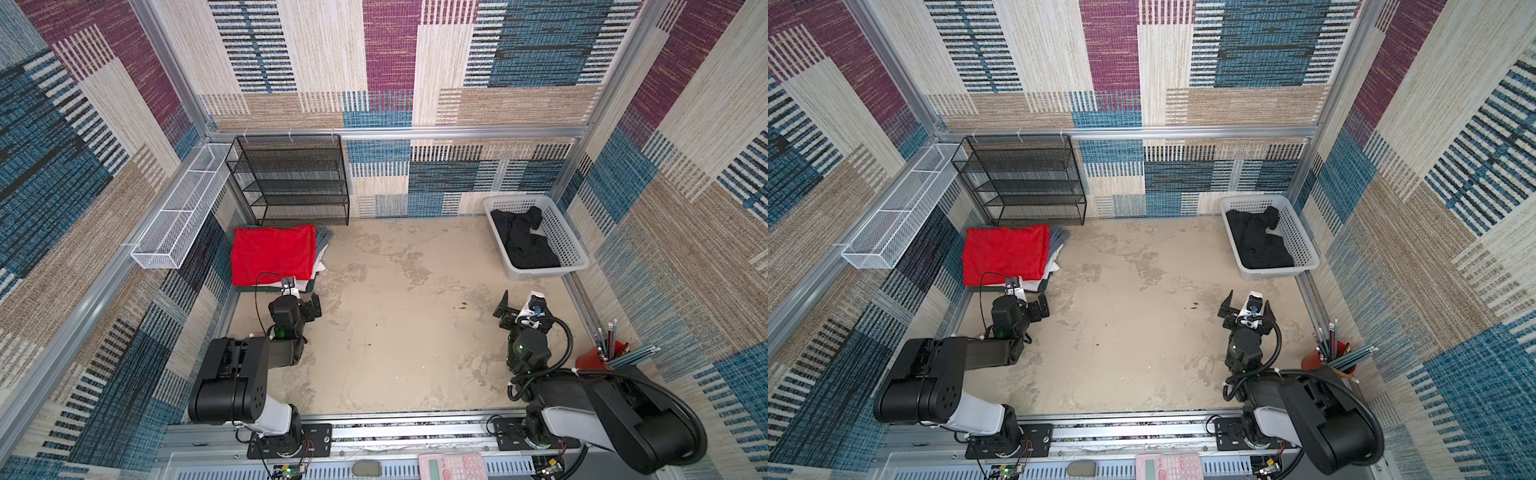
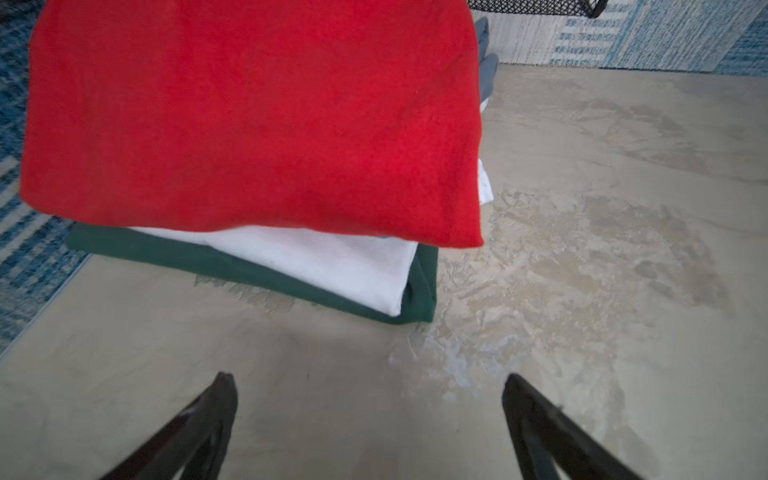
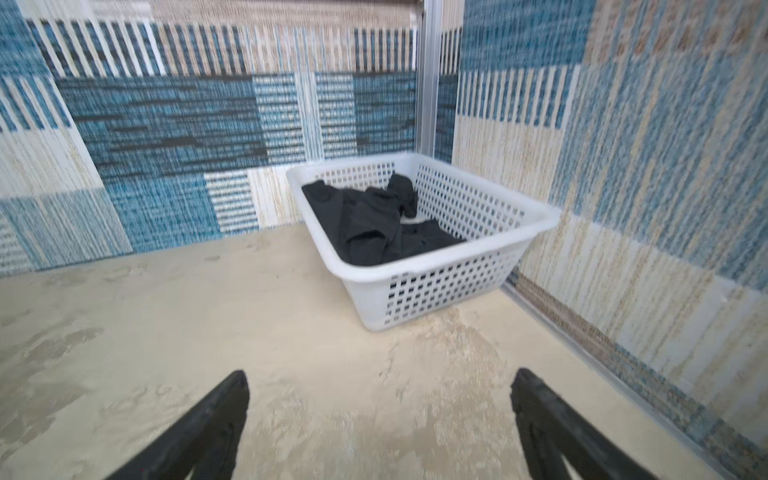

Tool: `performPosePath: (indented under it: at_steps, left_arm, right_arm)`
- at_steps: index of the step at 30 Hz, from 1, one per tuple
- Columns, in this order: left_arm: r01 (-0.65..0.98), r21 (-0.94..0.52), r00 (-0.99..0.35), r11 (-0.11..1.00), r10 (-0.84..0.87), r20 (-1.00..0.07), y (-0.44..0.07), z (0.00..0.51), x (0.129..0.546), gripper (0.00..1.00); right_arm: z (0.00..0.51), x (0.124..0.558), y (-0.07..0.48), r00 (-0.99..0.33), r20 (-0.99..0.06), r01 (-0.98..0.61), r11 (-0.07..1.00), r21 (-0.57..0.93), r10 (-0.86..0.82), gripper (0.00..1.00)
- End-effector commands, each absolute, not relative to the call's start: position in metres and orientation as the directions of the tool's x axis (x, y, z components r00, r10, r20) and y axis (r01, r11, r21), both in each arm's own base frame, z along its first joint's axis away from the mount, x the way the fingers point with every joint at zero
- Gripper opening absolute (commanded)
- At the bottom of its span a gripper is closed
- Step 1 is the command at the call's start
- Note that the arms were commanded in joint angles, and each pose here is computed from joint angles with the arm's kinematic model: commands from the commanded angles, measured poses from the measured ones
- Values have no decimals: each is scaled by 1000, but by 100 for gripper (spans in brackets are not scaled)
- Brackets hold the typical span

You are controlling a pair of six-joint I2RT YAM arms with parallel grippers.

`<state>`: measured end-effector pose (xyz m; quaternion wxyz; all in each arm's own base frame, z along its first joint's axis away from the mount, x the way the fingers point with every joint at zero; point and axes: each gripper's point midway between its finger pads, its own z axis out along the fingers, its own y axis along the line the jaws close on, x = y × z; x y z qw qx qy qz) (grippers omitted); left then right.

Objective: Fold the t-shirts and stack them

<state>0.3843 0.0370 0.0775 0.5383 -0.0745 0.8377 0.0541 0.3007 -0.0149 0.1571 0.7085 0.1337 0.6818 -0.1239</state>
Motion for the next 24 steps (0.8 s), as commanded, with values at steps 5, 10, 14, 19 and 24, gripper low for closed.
performPosePath:
  at_steps: [5, 10, 14, 19, 24]
  left_arm:
    - [-121, -20, -354, 992, -62, -933, 30, 95, 399, 100]
    - [-123, -22, -349, 992, -64, -935, 30, 95, 398, 100]
    - [-123, -21, -350, 992, -63, -935, 30, 95, 399, 100]
    - [-123, -22, -348, 992, -63, -935, 30, 96, 398, 100]
    - [-124, -21, -347, 992, -63, -936, 30, 96, 399, 100]
  right_arm:
    - [193, 310, -14, 207, -974, 361, 932, -16, -96, 99]
    - [184, 330, -12, 149, -985, 318, 947, -35, -87, 99]
    - [177, 340, -11, 118, -991, 263, 965, -24, -57, 99]
    - [162, 363, -17, 33, -999, 163, 986, 28, 23, 99]
    - [149, 370, -15, -6, -999, 107, 994, 36, 37, 99]
